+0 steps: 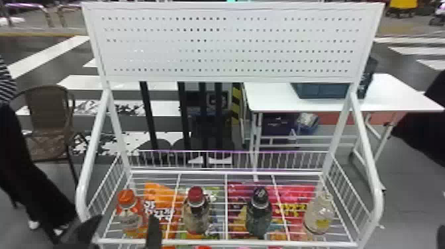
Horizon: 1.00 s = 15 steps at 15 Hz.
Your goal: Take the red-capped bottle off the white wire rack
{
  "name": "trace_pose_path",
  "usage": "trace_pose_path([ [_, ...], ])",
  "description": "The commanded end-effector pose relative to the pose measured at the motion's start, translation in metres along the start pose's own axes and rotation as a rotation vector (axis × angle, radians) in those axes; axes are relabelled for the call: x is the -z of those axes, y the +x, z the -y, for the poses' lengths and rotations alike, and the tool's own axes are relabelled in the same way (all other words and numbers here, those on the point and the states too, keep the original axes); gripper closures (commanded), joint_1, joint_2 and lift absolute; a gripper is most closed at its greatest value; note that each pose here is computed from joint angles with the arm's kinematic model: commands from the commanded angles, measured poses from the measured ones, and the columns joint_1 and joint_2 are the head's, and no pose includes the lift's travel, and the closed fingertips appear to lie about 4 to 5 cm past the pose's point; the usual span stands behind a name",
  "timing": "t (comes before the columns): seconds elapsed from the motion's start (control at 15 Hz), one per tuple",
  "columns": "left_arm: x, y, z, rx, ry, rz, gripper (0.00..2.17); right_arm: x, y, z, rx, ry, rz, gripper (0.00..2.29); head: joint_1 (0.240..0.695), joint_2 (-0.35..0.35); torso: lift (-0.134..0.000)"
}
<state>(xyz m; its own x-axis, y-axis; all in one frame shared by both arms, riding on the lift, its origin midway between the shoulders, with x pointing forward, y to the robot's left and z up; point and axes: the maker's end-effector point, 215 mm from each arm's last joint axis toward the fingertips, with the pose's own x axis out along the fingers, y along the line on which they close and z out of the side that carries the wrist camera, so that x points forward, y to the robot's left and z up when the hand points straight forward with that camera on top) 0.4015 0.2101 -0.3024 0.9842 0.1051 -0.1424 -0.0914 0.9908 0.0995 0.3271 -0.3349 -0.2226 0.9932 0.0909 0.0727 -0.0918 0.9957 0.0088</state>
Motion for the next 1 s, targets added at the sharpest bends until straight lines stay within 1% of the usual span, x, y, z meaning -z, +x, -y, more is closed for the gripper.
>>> trace_pose_path([
  [0.0,0.001,-0.002,0.039,0.028,-0.088,0.096,0.09,0.000,0.000,0.000,0.000,0.001,0.001,0.17,0.499,0.000,0.000],
  [0.07,0.011,0.000,0.053,0.031,-0.085,0.097,0.09,0.001,0.000,0.000,0.001,0.001,-0.001,0.17,0.499,0.000,0.000],
  [0.2,0.035,0.006,0.080,0.055,-0.073,0.074,0.08,0.001,0.000,0.001,0.001,0.001,0.000,0.17,0.499,0.000,0.000],
  [0.33,0.062,0.009,0.114,0.099,-0.067,0.037,0.08,0.002,0.000,0.001,0.002,0.002,-0.002,0.17,0.499,0.000,0.000],
  [0.47,0.083,0.013,0.143,0.132,-0.067,0.013,0.08,0.001,0.000,0.001,0.001,0.002,-0.001,0.17,0.499,0.000,0.000],
  [0.53,0.086,0.017,0.154,0.141,-0.105,0.025,0.08,0.001,0.001,0.000,0.001,0.003,0.000,0.17,0.499,0.000,0.000],
  [0.6,0.089,0.022,0.162,0.146,-0.129,0.032,0.08,0.001,0.001,0.000,-0.001,0.002,0.000,0.17,0.499,0.000,0.000],
  [0.8,0.095,0.041,0.170,0.125,-0.147,0.052,0.08,0.000,0.001,0.000,0.000,0.003,0.003,0.17,0.499,0.000,0.000],
  [0.93,0.099,0.060,0.168,0.104,-0.120,0.056,0.08,0.001,-0.001,0.001,0.001,0.001,0.000,0.17,0.499,0.000,0.000],
])
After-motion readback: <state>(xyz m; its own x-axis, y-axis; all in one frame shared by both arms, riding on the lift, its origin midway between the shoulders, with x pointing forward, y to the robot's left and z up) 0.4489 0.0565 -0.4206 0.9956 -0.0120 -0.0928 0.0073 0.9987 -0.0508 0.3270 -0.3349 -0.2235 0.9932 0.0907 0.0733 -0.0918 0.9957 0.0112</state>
